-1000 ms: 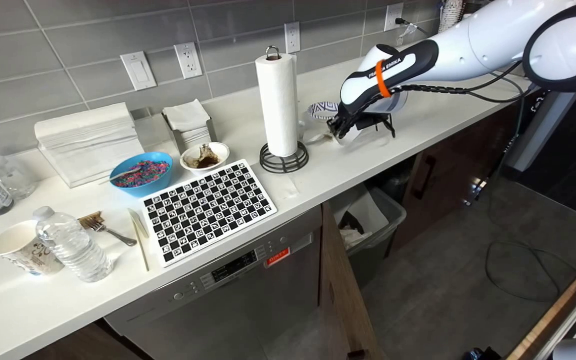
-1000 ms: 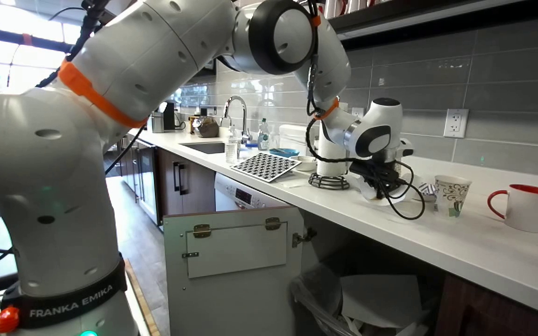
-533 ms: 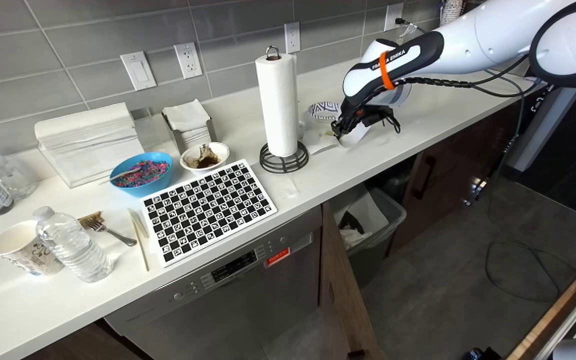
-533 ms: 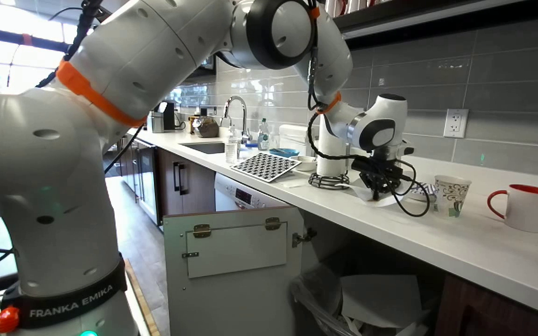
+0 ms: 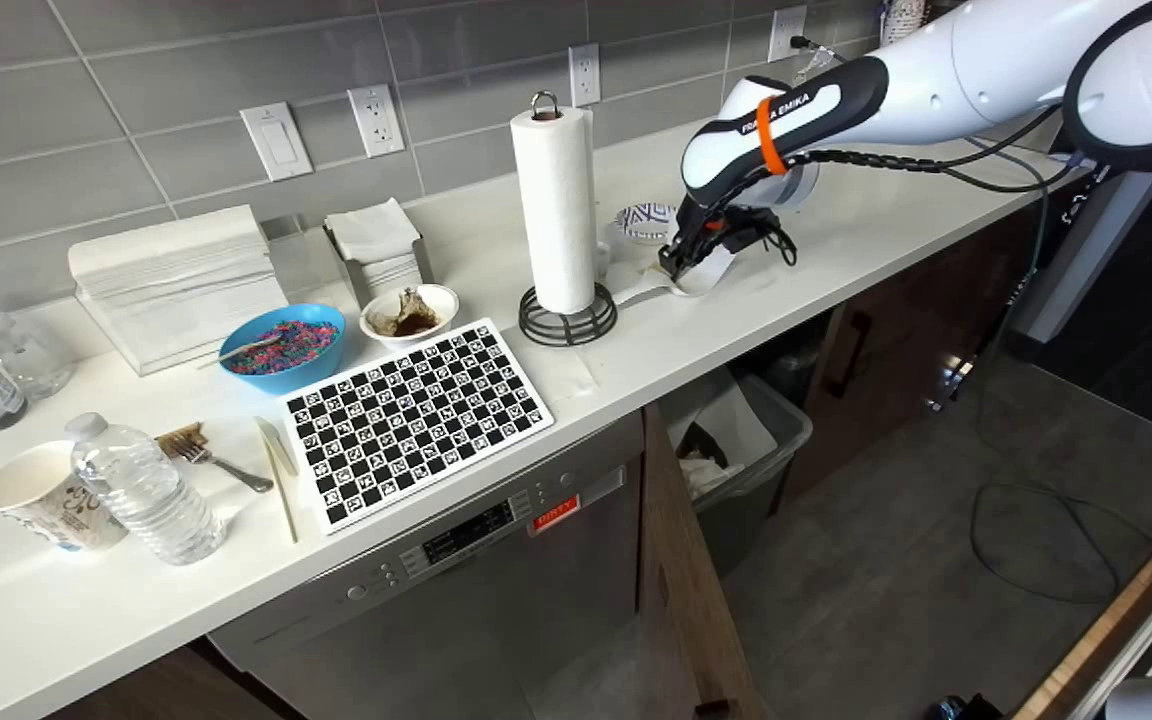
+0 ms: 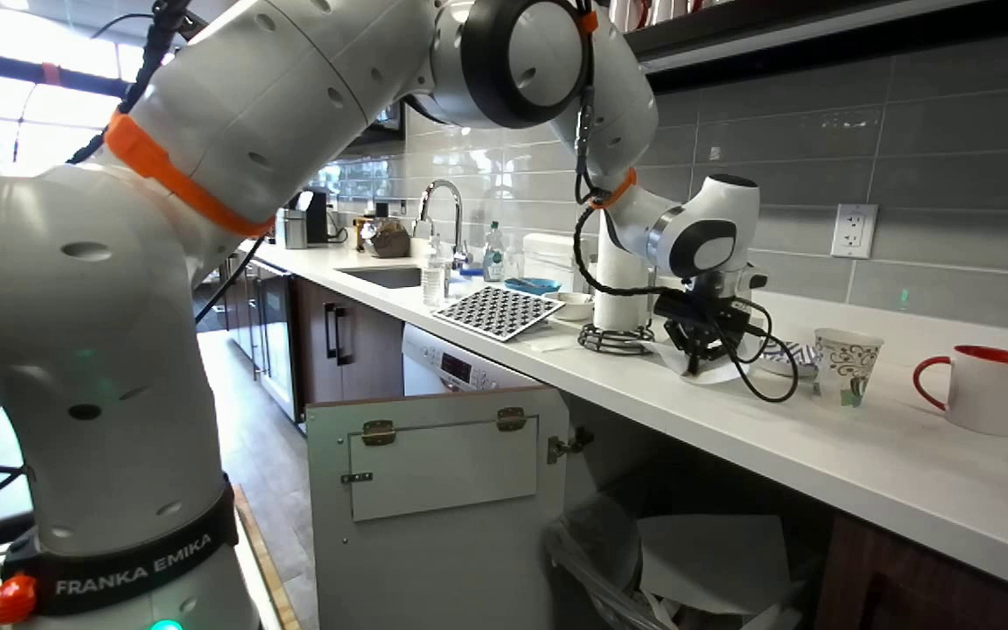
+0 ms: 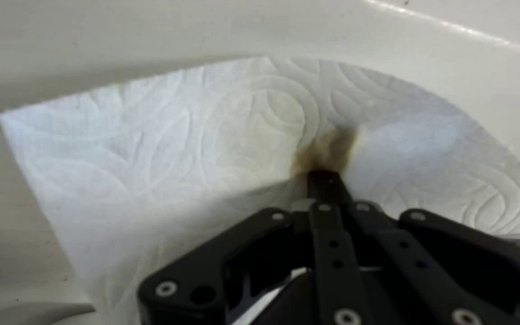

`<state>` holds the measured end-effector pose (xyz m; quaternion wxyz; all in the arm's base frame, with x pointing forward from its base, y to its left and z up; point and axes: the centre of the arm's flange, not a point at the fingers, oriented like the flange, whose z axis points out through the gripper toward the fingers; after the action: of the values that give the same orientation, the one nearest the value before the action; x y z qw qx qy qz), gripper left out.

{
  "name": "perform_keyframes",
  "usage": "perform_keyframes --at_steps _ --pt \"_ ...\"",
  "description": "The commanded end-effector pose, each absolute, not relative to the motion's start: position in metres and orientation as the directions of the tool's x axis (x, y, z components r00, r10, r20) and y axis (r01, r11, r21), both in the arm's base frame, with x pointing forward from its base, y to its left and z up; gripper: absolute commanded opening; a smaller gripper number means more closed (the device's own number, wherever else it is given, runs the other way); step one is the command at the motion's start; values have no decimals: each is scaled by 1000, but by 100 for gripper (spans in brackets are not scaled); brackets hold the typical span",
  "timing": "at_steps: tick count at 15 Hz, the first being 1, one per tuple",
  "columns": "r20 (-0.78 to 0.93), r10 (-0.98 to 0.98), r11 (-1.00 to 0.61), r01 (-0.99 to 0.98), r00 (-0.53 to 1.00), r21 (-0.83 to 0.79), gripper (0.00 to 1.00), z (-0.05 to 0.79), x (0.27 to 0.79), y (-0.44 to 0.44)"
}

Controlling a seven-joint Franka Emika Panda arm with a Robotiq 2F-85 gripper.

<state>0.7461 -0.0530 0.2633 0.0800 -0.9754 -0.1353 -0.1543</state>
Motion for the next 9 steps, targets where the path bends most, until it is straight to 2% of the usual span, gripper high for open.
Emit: perform_keyframes --at_steps 1,9 --pt "243 276 -929 322 930 -179 0 232 735 -36" --pt "246 291 -945 317 925 -76 0 233 735 -49"
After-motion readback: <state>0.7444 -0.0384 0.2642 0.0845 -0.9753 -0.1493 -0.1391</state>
